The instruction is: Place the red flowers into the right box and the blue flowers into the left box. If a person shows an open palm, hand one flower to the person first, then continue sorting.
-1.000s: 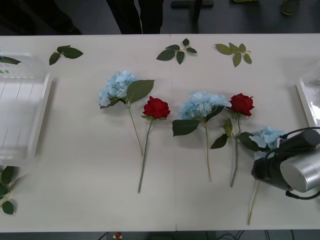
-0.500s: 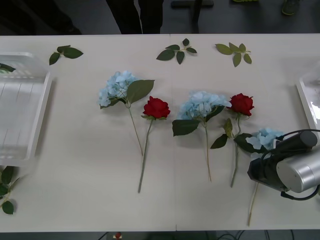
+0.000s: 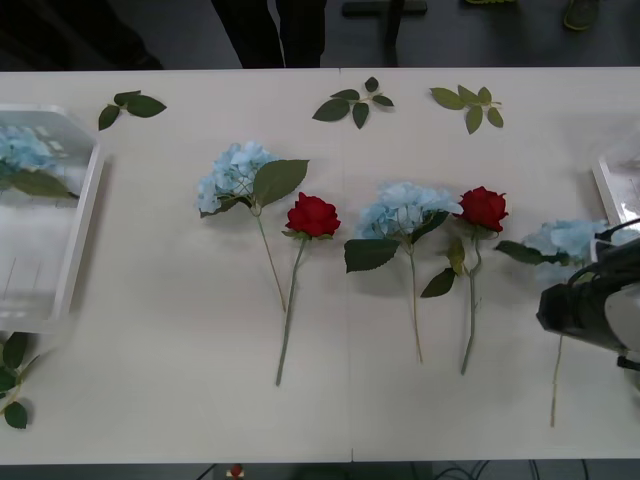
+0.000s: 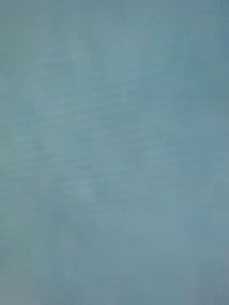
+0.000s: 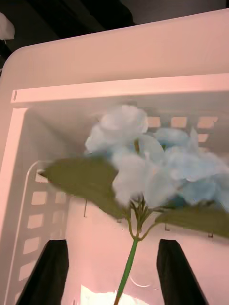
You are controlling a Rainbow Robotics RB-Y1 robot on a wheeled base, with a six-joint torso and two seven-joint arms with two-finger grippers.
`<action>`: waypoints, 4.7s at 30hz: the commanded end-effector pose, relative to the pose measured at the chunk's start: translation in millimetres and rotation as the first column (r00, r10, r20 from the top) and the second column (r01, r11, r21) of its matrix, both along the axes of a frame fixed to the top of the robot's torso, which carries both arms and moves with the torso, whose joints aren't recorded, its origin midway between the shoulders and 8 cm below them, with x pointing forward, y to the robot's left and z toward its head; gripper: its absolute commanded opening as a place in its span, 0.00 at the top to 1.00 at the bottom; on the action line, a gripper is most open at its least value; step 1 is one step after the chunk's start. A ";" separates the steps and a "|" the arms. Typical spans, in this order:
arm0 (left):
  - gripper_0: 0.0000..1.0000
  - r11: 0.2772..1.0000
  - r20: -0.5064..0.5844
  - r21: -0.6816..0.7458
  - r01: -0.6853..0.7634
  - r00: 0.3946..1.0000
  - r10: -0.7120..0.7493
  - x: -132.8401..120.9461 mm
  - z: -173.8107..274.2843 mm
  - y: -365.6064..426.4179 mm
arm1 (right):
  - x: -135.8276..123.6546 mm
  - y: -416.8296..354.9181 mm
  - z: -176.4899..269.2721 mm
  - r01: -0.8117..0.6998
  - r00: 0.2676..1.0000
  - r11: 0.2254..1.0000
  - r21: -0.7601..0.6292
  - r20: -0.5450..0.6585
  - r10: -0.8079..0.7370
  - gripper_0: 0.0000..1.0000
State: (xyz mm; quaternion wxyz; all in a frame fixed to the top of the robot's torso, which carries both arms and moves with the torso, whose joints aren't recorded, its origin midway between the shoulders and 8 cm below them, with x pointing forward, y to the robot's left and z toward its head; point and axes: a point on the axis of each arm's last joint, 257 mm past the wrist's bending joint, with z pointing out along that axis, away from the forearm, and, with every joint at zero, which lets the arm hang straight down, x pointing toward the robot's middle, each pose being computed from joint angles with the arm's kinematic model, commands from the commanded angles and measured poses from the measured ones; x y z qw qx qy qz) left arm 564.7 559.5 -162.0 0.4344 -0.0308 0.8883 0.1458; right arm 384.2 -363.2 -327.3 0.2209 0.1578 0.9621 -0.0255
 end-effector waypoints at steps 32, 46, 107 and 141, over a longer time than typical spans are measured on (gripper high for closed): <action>0.00 0.345 0.267 -0.440 0.829 0.488 -0.831 -119.6 78.1 -456.2 | 67.3 234.6 327.5 -0.906 0.375 0.366 0.212 0.802 0.465 1.00; 0.00 0.041 0.522 -0.421 0.906 0.279 -0.806 -193.7 77.5 -533.5 | 48.0 291.9 370.9 -0.954 0.288 0.195 0.229 0.884 0.369 1.00; 1.00 0.067 0.641 -0.351 0.934 0.291 -0.710 -160.8 108.7 -629.9 | 29.7 315.6 374.3 -0.974 0.225 0.124 0.192 0.898 0.378 0.00; 1.00 0.974 0.076 -0.023 0.226 0.972 -0.224 -90.3 82.4 -75.3 | 41.3 135.5 210.5 -0.585 0.810 0.781 0.221 0.214 0.546 0.00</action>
